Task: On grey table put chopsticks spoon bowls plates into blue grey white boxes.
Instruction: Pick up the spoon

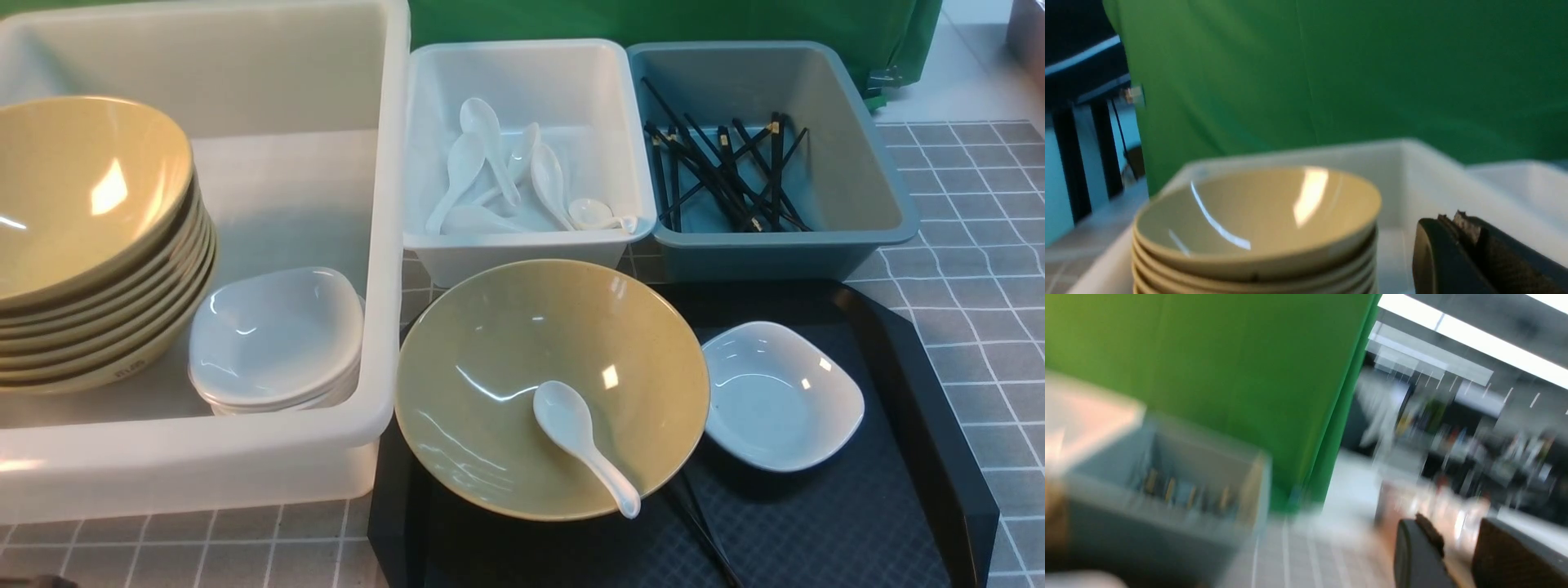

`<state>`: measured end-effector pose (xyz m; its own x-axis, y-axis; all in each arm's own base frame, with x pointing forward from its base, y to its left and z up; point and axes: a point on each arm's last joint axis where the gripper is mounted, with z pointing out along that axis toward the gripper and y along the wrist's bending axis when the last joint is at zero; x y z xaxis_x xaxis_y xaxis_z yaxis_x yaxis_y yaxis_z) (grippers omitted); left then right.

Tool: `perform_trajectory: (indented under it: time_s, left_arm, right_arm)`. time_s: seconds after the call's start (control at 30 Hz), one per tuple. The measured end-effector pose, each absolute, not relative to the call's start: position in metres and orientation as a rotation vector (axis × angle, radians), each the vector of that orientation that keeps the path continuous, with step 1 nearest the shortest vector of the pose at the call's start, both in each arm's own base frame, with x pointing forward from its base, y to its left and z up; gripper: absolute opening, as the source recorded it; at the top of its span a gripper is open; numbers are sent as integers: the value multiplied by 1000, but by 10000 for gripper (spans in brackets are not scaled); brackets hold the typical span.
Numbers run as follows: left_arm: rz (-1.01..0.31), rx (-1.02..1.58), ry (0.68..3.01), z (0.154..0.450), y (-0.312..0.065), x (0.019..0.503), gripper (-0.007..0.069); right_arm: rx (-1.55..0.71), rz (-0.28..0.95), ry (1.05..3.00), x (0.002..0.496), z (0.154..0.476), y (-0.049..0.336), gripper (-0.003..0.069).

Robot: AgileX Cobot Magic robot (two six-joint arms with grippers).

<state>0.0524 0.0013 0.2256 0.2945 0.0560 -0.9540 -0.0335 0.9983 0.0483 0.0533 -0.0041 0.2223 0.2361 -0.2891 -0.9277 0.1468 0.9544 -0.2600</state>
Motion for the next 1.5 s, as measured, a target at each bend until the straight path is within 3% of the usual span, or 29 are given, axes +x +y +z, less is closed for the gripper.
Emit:
perform_trajectory:
  time_s: [0.07,0.13,0.27,0.4,0.53,0.7,0.83,0.97,1.13,1.27,1.3,1.37,1.4,1.5]
  left_arm:
    - [62,17,1219,230,2,51,-11]
    - [63,9,1098,240,2,46,-11]
    - [20,-27,884,256,3,36,-11]
    - [-80,-67,642,271,3,20,-11]
    - [-119,-76,606,297,3,14,-11]
    - [-148,-92,909,388,1,33,-11]
    - [-132,-95,1132,404,1,60,-11]
    - [-127,-105,1273,399,1,86,-11]
    - [-162,-156,1466,381,1,121,-11]
    - [-216,-241,1729,353,-1,150,-11]
    - [-217,-233,1939,338,-5,163,-11]
    - [-225,-198,2092,329,-11,173,-11]
    - [-252,-109,2287,323,-23,182,-11]
    - [-341,66,2493,318,-46,195,-11]
  right_arm:
    - [-97,-269,1246,52,227,-4,237]
    - [4,-131,1144,48,236,-4,237]
    - [222,280,946,41,249,-3,237]
    - [273,425,850,36,256,-3,237]
    - [273,422,854,35,271,-3,237]
    - [207,233,984,42,334,-3,199]
    - [161,95,1201,65,341,-5,146]
    - [134,17,1531,92,324,-7,120]
    - [152,5,1917,120,288,-9,116]
    - [146,12,2180,132,262,-8,116]
    - [84,47,2267,136,253,-1,116]
    - [-1,82,2304,140,250,6,116]
    - [-104,136,2317,143,250,16,116]
    - [-257,196,2309,147,251,31,116]
